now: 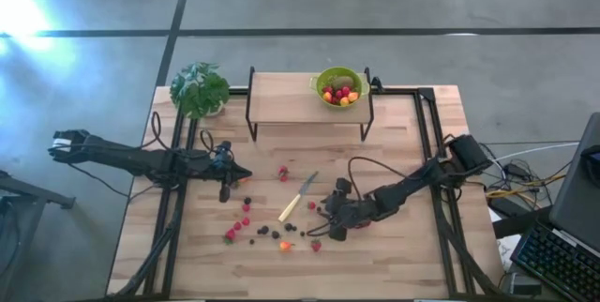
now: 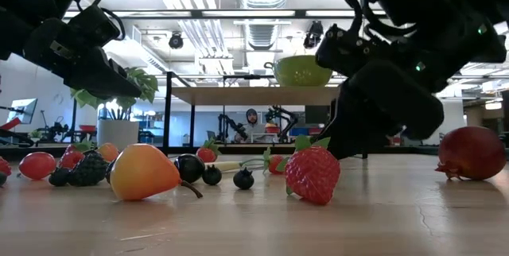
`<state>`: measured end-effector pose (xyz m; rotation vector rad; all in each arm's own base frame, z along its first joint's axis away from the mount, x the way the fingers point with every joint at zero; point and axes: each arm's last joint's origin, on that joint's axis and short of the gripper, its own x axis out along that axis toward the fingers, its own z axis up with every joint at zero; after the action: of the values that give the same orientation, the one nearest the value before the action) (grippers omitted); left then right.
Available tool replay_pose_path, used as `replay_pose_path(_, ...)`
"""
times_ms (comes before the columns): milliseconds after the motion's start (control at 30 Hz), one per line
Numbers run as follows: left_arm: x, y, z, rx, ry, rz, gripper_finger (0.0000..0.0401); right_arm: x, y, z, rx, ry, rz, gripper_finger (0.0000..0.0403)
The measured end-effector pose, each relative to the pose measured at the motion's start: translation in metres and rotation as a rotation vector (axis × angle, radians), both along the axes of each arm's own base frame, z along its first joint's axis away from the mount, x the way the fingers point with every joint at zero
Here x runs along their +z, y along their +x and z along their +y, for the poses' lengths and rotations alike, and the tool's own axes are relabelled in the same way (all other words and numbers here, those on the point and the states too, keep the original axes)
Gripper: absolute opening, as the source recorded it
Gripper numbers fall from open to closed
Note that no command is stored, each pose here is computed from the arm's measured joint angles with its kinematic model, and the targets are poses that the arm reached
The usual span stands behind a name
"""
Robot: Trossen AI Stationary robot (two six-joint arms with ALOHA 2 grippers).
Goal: Pick & Place Fruit
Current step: Put the blueberry into the strainer bowl
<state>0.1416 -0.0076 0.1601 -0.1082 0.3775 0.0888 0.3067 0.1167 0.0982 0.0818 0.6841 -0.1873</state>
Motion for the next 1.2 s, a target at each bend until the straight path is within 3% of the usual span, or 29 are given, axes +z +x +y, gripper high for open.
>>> replay_pose_path(500,0.0,0.0,0.0,0.0,0.0,0.004,0.002,-0.018,0.016,0.007,-0.001,0.003,-0.013,0.0133)
replay_pose_path(1000,-0.001,0.0,0.0,0.0,0.0,0.007,0.002,-0.006,0.008,0.004,0.029,-0.028,0.043,0.0065)
replay_pose_path(1200,-0.001,0.0,0.0,0.0,0.0,0.008,0.002,-0.005,0.008,0.004,0.026,-0.028,0.04,0.0055)
